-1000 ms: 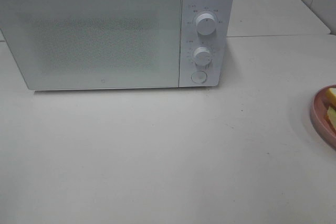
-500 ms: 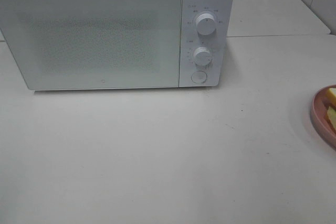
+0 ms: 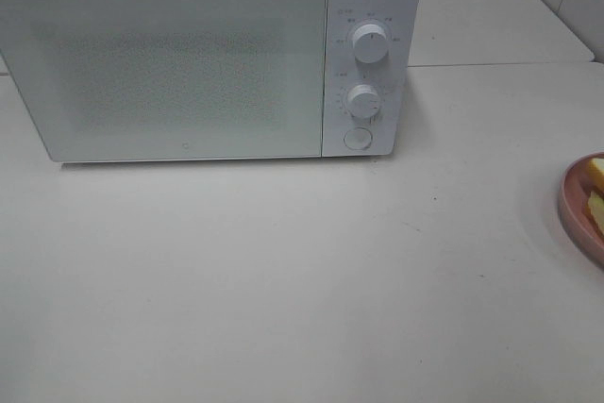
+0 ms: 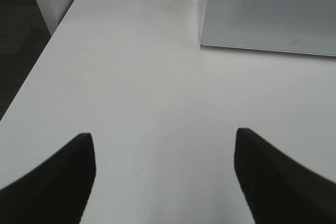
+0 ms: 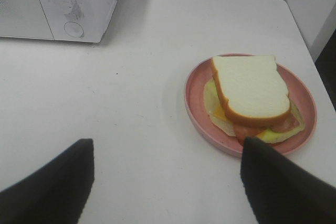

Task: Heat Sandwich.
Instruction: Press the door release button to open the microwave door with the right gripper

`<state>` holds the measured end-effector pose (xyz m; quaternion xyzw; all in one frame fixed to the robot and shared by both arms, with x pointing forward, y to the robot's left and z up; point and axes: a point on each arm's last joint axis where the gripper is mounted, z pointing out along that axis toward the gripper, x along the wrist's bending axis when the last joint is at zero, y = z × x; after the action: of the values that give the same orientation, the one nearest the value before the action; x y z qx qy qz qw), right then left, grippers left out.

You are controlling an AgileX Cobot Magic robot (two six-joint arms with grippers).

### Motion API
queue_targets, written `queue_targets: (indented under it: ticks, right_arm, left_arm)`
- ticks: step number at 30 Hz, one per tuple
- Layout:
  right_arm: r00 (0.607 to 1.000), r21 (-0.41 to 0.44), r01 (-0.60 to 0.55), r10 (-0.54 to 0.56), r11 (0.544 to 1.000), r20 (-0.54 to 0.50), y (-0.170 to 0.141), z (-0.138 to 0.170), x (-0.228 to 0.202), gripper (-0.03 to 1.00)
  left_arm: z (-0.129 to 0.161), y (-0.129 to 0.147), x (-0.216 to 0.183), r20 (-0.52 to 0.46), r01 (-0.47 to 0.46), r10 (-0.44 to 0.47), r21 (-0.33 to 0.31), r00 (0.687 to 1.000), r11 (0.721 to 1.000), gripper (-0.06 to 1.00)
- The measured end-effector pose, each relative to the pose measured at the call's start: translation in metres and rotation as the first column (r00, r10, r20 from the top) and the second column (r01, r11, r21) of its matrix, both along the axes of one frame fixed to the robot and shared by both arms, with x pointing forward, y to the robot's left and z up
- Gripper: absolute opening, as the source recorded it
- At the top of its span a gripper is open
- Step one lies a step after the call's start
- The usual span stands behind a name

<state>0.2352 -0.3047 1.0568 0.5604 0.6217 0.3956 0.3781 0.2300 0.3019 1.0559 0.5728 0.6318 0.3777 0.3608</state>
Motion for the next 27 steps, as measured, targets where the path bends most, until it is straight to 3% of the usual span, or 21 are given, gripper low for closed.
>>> queue_targets:
  ticks: [27]
  right_arm:
    - [1.0,0.004,-0.005,0.005,1.0,-0.001,0.0005,0.0,-0.0001,0.75]
  left_arm:
    - [0.0,0.0,0.0,0.0,0.0,0.0,0.0,1.0,1.0,0.7]
